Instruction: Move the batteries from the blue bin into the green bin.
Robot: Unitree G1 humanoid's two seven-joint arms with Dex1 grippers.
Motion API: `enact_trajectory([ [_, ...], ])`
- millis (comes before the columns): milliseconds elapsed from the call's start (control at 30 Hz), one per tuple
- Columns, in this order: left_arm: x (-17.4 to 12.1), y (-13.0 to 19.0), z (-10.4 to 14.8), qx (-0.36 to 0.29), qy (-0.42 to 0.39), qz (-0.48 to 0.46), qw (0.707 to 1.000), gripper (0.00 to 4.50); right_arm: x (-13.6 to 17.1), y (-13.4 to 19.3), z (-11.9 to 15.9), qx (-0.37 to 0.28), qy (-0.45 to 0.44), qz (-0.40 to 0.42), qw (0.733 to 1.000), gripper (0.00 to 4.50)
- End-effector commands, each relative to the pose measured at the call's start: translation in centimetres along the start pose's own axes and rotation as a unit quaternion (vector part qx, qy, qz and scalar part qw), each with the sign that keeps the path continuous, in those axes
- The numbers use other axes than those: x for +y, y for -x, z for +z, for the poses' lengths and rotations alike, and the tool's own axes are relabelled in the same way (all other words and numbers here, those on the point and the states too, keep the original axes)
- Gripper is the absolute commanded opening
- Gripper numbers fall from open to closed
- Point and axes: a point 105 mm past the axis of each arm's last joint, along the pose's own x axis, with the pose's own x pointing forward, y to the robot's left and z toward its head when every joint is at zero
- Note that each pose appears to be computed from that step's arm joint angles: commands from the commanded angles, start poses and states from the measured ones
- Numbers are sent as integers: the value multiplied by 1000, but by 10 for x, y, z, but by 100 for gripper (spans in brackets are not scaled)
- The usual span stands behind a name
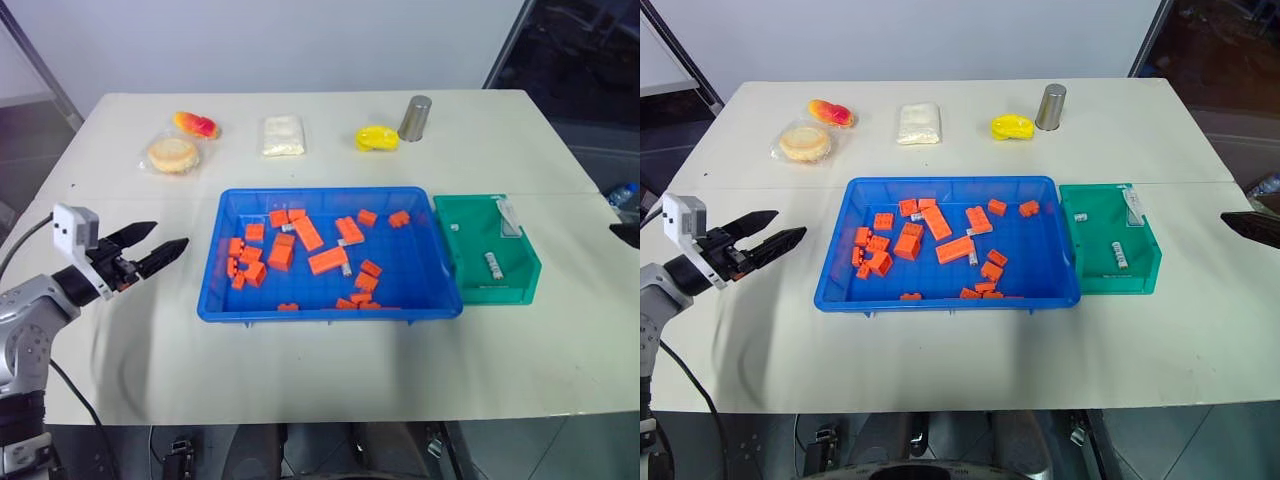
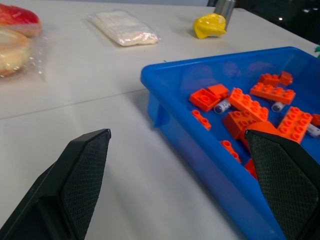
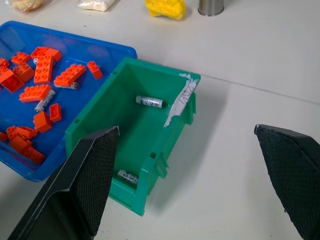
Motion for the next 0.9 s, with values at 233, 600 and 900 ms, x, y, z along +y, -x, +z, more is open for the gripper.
enact_trajectory([
  [233, -23, -4, 7, 9, -11, -61, 998, 450, 4, 0, 8, -26, 13, 4, 1000, 446],
  [600, -25, -8, 16, -5, -18, -66, 998, 450, 4, -4, 8, -31, 15, 5, 999, 446],
  [900, -26, -10, 17, -10, -20, -66, 998, 450, 3, -8, 9, -35, 18, 6, 999, 446],
])
